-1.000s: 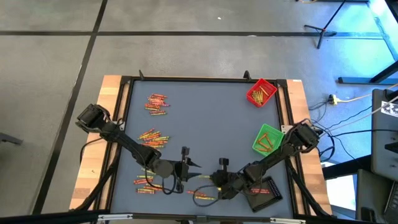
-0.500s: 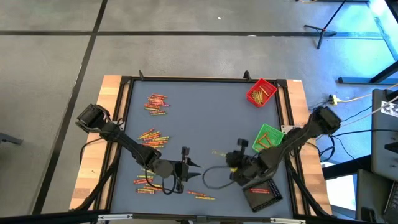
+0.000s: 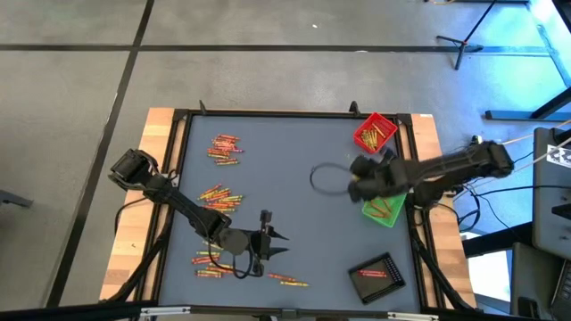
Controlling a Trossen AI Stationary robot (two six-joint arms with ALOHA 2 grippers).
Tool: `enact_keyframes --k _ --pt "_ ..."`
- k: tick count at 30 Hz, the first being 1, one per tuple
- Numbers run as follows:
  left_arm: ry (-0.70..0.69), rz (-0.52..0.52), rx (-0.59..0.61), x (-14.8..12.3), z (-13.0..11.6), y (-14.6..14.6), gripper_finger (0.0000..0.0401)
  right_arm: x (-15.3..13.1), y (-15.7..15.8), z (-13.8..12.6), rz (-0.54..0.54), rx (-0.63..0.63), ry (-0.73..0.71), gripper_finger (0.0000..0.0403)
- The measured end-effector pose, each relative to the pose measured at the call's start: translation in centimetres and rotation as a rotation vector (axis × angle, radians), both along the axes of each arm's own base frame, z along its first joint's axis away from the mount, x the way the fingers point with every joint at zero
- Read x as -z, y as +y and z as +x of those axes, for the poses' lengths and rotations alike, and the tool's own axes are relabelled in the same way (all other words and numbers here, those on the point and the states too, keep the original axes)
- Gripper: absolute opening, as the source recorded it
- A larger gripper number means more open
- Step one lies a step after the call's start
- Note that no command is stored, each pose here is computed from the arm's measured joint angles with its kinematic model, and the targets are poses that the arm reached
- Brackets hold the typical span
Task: Sort crayons
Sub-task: Put the green crayon into the red bin
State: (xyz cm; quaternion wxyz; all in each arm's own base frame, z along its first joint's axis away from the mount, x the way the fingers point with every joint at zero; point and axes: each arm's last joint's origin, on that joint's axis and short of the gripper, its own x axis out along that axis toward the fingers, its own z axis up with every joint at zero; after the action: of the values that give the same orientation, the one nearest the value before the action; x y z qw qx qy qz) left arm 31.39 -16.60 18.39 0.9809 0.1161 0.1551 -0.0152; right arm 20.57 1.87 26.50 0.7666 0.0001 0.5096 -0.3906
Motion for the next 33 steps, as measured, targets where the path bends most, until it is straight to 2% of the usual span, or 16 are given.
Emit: enact_keyframes --k 9,12,15,18,24,28,30,33 --pt "0.000 -0.002 -0.002 0.0 0.0 0.0 0.0120 2.0 -8.4 -1.8 -0.005 0.268 0.089 0.0014" --pt "0.000 -0.002 -0.005 0.0 0.1 0.1 0.0120 2.9 -11.0 -2.1 0.029 0.327 0.043 0.0014" --pt "0.000 -0.002 -0.005 0.0 0.1 0.1 0.0120 4.0 -13.3 -2.5 0.125 0.343 -0.035 0.0014" --pt "0.000 -0.002 -0.005 0.0 0.1 0.1 0.0120 4.9 -15.1 -3.2 0.147 0.380 -0.106 0.0014" --pt "0.000 -0.002 -0.005 0.0 0.1 0.1 0.0120 6.5 -17.0 -5.2 0.141 0.489 -0.130 0.0015" --pt "0.000 -0.002 -0.005 0.0 0.1 0.1 0.0120 7.4 -17.2 -5.8 0.186 0.469 -0.124 0.0019" --pt "0.000 -0.002 -0.005 0.0 0.1 0.1 0.0120 7.7 -17.1 -5.8 0.192 0.463 -0.120 0.0036" --pt "0.000 -0.003 -0.005 0.0 0.1 0.1 0.0120 7.7 -17.1 -5.8 0.180 0.459 -0.123 0.0087"
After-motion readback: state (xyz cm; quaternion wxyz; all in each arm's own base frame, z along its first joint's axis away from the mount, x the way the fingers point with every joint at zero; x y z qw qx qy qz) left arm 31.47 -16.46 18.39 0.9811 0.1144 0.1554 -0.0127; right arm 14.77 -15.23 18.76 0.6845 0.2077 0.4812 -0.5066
